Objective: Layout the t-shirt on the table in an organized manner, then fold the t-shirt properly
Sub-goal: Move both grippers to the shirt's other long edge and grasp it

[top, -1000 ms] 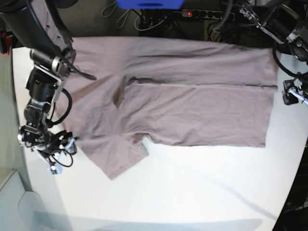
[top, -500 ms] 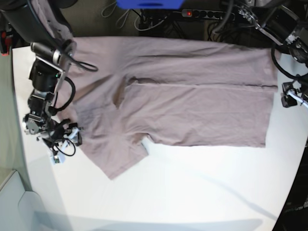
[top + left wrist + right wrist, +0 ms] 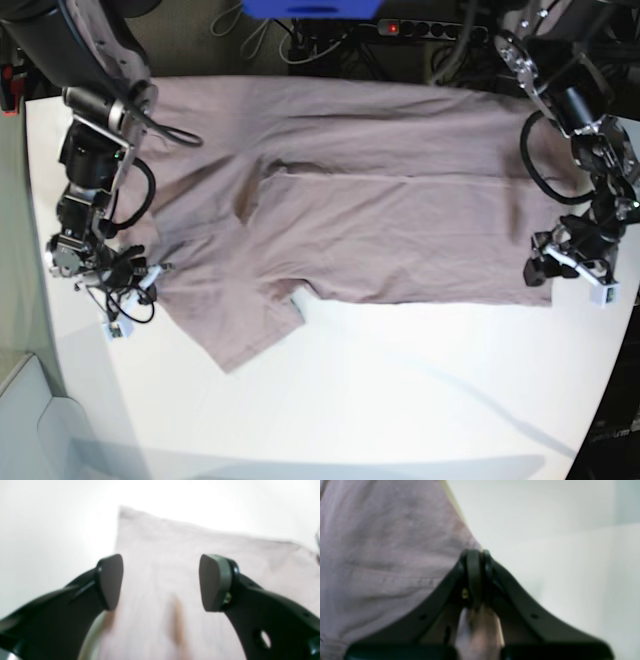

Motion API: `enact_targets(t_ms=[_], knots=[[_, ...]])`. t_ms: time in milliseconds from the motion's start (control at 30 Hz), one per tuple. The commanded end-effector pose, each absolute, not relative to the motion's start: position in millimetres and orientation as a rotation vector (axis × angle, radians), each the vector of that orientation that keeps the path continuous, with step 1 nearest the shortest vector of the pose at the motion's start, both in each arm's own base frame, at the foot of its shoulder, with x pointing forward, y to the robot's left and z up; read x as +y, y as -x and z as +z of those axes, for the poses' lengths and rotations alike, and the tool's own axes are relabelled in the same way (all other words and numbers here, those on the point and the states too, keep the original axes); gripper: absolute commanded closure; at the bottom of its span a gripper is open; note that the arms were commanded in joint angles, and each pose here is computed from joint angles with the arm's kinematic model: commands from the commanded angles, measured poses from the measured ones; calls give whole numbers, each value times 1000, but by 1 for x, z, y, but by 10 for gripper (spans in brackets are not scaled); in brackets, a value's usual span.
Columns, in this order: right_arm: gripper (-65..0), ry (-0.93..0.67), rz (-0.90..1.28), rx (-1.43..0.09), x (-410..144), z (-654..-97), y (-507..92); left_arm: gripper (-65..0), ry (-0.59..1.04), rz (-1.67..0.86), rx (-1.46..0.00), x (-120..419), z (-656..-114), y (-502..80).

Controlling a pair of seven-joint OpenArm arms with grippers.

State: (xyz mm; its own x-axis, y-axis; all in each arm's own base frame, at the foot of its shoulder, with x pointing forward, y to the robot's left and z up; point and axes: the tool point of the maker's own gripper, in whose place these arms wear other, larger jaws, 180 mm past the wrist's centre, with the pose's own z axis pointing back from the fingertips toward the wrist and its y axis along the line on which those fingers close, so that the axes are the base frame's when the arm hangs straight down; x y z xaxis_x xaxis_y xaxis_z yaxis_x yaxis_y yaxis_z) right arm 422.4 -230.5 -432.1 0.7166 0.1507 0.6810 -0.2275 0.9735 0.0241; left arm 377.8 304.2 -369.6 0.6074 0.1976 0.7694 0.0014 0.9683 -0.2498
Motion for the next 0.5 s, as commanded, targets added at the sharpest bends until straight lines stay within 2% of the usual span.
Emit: enact_targets(t_ms=[0, 100, 300, 467], knots=[[0, -82, 233, -677, -235, -438, -416, -462, 235, 103, -993, 312, -346, -399], [0, -83, 233, -668, -235, -442, -412, -462, 267, 116, -1003, 314, -349, -419], [0, -83, 233, -666, -235, -442, -411, -462, 231, 238, -1000, 347, -354, -437], [0, -83, 233, -666, -235, -442, -411, -462, 233, 186, -967, 333, -374, -444]])
